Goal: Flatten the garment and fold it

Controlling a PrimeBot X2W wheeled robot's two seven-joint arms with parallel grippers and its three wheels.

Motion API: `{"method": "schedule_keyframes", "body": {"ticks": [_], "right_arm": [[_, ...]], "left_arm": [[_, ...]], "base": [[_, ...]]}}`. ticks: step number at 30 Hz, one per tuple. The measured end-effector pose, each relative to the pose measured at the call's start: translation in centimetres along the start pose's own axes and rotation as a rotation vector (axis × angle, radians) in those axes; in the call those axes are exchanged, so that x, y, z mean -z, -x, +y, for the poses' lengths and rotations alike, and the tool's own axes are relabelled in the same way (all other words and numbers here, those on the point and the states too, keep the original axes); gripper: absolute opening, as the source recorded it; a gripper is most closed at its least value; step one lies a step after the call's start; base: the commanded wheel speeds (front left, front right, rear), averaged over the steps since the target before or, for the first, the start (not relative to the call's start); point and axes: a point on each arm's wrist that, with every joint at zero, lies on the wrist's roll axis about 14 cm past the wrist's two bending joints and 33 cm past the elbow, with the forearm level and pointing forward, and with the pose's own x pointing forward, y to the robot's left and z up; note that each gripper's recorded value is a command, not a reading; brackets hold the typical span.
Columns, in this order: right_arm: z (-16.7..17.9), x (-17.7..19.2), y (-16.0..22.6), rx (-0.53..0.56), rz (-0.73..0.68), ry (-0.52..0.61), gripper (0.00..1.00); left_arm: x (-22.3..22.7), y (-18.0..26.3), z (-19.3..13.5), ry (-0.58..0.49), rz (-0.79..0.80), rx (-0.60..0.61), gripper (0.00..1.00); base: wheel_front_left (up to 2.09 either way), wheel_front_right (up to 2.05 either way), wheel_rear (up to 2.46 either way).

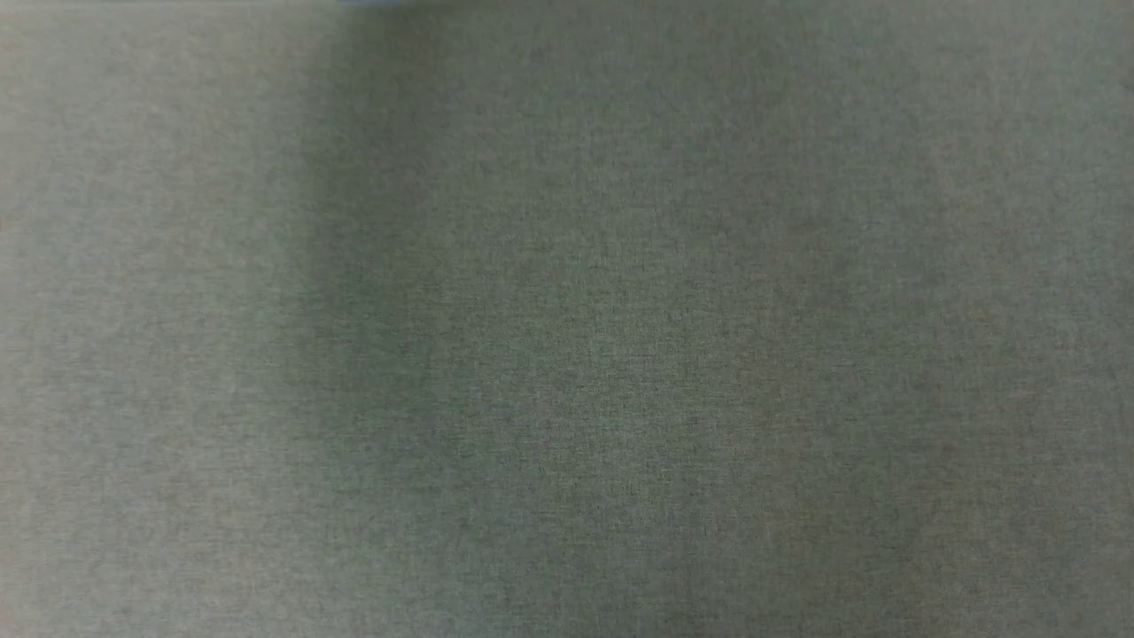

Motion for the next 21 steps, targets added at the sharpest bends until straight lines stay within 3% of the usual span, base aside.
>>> {"method": "schedule_keyframes", "body": {"ticks": [12,17,21], "right_arm": [[4.3,12.5,1.1,-0.113,0.25,-0.04,0.0],[5.2,15.9,4.8,-0.141,0.325,-0.107,0.0],[5.4,18.5,10.1,-0.16,0.416,-0.175,0.0]], "left_arm": [[14.0,3.6,-1.3,0.058,0.283,0.015,0.0],[16.8,7.6,-1.7,0.098,0.363,0.012,0.0],[18.7,13.0,-1.8,0.141,0.445,0.01,0.0]], "base": [[0.0,0.0,0.0],[0.0,0.0,0.0],[0.0,0.0,0.0]]}}
